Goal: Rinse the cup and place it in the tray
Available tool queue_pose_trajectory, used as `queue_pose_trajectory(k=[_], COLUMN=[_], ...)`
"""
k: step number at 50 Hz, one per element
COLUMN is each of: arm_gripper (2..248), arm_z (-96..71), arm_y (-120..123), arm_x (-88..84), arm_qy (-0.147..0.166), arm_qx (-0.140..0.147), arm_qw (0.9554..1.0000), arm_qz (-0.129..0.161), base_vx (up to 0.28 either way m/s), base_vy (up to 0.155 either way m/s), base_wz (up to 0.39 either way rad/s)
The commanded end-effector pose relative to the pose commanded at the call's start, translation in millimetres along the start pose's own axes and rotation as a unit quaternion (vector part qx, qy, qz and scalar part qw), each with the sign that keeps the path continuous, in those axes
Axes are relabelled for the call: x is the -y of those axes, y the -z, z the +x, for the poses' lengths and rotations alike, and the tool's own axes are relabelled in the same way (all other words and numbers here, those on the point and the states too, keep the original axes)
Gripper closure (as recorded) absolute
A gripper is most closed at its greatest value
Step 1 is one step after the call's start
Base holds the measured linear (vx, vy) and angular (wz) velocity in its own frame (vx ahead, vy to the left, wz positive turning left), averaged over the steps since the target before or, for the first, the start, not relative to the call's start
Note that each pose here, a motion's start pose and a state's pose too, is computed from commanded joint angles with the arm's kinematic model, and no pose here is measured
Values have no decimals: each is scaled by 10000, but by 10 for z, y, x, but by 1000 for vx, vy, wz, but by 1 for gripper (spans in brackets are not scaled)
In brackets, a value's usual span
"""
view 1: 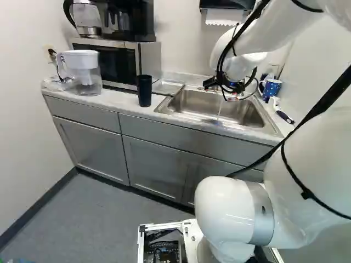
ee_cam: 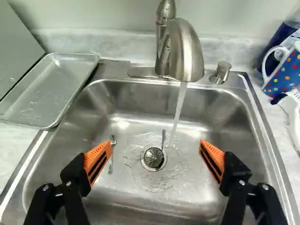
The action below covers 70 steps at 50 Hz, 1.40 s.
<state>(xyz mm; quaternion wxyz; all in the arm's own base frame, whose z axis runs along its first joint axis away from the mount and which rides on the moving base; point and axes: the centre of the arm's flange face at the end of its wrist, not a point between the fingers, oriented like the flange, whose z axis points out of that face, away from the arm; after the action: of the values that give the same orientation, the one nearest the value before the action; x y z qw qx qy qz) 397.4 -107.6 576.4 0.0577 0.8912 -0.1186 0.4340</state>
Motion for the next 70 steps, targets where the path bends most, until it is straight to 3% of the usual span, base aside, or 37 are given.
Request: queue_pose_trajectory(k=[35,70], arm_gripper=[3,3], arm_z=[-79,-179], arm_y=[89,208], arm_x=[511,1006], arm_qy=[391,784], arm_qx=[-17,-30], arm_qw=[9980,9918], arm_qz=[501,1007], base_vx=[0,0], base_vy=[0,0], base_wz=[0,0])
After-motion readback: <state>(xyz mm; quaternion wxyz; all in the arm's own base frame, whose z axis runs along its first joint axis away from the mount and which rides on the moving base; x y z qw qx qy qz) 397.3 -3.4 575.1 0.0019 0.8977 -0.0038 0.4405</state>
